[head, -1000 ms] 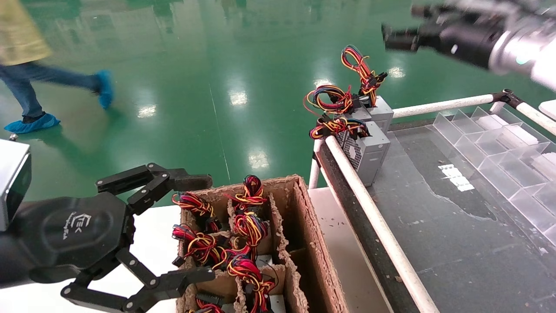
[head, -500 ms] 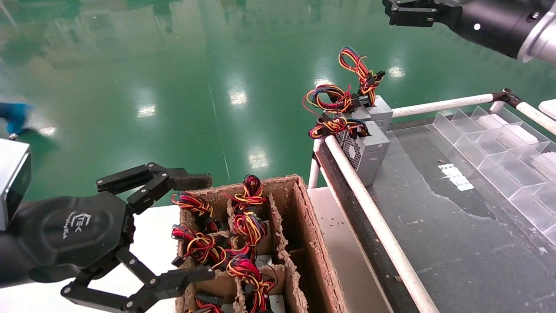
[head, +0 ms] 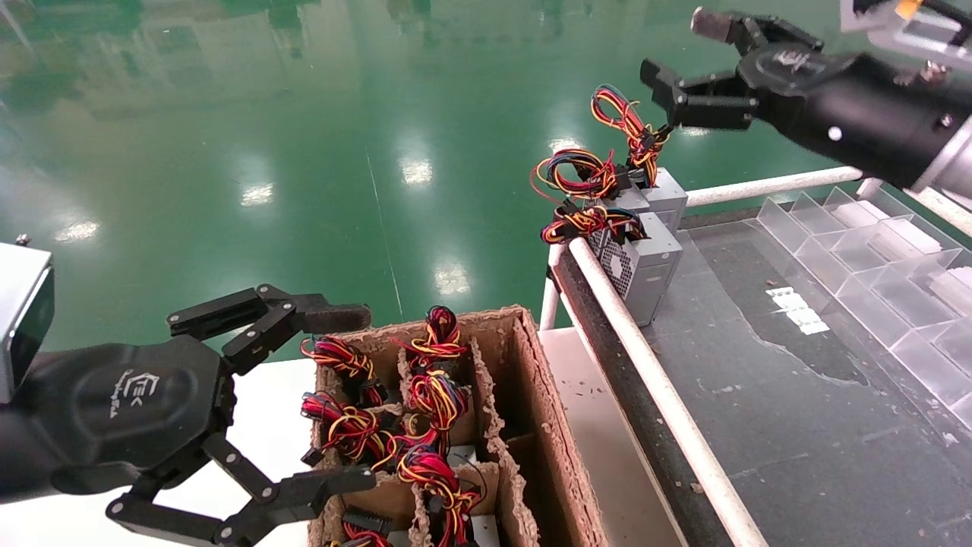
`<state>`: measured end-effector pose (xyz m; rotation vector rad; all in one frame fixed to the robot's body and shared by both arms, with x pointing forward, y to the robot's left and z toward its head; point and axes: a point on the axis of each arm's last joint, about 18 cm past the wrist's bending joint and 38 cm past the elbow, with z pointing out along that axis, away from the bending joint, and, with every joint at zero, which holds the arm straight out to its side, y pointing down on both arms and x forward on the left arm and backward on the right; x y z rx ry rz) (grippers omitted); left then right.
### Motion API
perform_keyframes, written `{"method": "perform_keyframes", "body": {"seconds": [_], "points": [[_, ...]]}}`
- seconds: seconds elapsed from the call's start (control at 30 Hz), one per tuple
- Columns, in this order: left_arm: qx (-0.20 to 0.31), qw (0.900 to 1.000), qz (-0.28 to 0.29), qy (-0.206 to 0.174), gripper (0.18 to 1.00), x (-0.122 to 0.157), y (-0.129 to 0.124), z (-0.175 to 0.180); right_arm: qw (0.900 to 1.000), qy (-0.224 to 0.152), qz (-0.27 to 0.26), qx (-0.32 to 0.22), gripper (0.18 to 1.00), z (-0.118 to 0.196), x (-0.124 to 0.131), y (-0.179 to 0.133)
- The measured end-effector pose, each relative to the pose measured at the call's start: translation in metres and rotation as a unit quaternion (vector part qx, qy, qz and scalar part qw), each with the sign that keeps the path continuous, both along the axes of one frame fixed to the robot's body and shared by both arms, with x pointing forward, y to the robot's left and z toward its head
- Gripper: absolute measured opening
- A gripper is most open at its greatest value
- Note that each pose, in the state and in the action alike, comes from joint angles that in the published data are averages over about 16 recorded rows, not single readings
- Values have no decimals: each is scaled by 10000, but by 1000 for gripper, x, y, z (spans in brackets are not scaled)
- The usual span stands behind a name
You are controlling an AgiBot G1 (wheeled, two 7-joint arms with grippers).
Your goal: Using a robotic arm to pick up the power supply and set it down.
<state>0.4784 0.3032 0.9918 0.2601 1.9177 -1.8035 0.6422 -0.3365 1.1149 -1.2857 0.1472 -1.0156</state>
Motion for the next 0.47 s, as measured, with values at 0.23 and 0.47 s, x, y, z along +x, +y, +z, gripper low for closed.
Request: {"method": "perform_keyframes", "body": {"seconds": [0.23,0.47], "points": [[0,10000,0,0,1001,0,0,0,9987,42,477,-187,1001,-23,-26,5],[0,10000,0,0,1001,0,0,0,9970,75,712,-306,1001,-34,-41,7]]}}
